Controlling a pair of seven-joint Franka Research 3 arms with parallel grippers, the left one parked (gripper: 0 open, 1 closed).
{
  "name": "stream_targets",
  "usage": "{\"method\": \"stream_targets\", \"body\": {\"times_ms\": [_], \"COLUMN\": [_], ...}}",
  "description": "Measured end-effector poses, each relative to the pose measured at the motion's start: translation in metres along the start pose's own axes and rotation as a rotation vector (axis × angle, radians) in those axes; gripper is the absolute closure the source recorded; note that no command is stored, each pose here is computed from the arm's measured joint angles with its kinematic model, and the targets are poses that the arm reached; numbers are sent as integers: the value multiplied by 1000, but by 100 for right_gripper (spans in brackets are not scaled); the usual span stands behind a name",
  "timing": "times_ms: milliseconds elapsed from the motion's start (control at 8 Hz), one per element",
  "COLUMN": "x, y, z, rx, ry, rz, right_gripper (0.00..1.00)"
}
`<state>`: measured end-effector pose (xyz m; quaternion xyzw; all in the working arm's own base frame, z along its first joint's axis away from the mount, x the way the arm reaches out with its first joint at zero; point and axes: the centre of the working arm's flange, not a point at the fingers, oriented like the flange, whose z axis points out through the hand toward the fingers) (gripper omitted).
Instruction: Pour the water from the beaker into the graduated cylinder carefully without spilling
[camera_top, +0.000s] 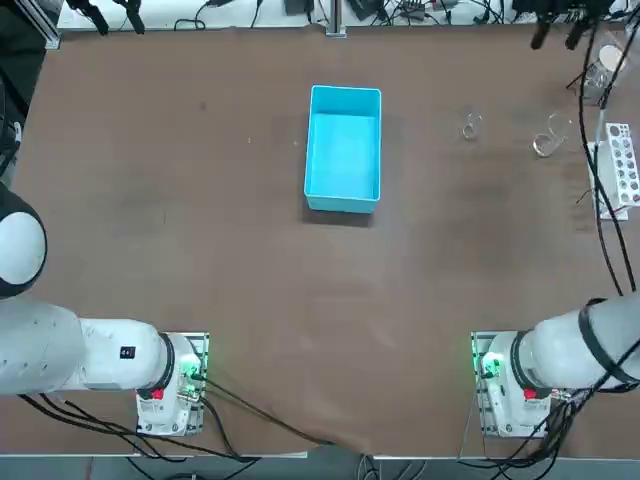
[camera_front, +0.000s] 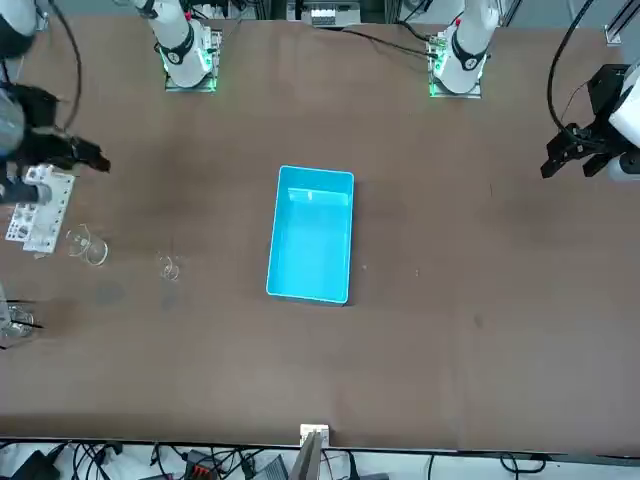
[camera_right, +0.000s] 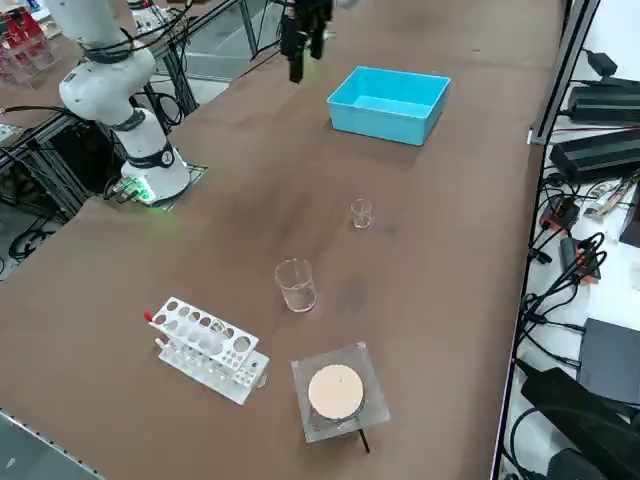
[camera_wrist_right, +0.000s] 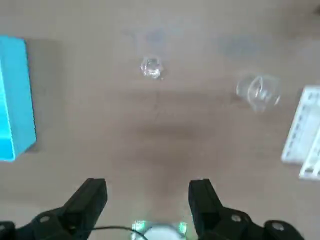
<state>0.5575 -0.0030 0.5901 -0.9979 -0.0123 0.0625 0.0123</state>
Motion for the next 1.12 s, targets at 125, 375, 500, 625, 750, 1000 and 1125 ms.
{"method": "stream_targets", "body": {"times_ms": [125,375,500,625,750,1000,1125], "x": [-13,-36,-41,-41,-39,-33,-31], "y": [1,-6,-9,-11,-11,-11,-10], "z": [-7,-7,0,7,12,16,15], "rx": [-2,-13,-36,-56,-59,-60,-60], "ry": [90,158,141,118,103,95,96], "rz": [-11,-24,-38,-47,-48,-50,-50], "right_gripper": [0,0,0,0,0,0,0]}}
